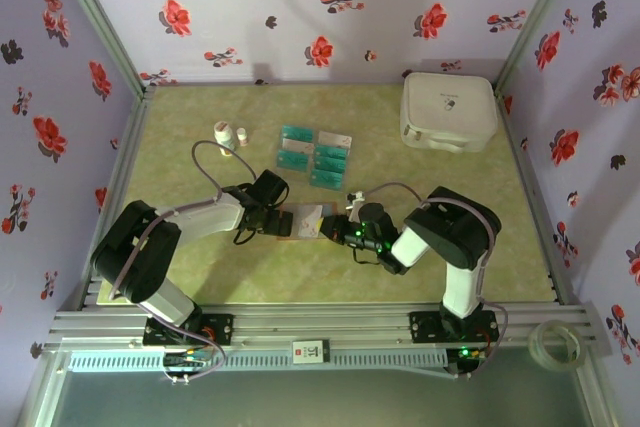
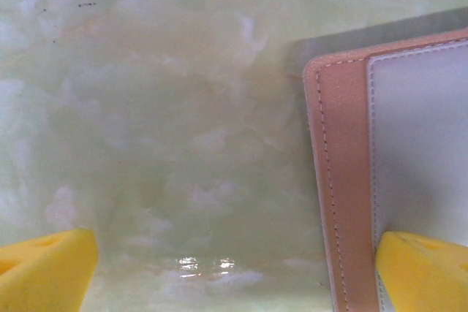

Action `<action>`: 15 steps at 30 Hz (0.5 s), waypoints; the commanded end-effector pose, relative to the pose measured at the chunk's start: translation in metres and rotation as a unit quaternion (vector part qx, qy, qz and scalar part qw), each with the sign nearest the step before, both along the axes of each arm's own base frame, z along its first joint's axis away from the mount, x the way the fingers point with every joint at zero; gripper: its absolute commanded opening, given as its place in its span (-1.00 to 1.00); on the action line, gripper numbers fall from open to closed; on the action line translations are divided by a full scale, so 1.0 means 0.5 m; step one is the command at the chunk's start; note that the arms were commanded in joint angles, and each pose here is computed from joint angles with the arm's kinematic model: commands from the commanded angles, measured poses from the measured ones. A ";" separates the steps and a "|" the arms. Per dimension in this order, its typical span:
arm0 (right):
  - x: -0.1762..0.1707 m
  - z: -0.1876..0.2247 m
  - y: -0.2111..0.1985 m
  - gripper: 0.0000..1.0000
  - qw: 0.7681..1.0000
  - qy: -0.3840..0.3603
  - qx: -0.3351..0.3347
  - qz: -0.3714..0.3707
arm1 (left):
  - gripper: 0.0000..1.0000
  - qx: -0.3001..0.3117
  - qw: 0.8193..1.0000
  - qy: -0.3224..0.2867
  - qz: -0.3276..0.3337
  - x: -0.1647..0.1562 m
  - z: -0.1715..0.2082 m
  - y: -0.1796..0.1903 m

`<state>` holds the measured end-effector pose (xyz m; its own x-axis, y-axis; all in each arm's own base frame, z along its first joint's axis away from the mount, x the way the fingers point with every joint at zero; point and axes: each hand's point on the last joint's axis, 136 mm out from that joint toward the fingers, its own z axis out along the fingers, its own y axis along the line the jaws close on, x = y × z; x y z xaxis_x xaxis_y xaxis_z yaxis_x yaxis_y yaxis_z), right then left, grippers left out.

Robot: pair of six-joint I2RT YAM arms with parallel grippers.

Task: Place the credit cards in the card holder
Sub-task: Insert the credit card into the card slot.

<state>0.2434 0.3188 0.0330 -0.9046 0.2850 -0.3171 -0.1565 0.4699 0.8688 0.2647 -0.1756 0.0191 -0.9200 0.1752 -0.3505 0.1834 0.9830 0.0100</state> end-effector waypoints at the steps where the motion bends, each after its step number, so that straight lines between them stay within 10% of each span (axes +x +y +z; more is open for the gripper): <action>1: -0.021 -0.040 -0.023 -1.00 0.999 0.028 -0.038 0.006 | 0.98 0.036 0.999 0.017 0.008 -0.018 -0.036 0.028; 15: -0.006 -0.042 -0.013 -1.00 0.998 0.038 -0.045 0.023 | 0.98 0.036 0.999 0.019 0.007 -0.020 -0.039 0.026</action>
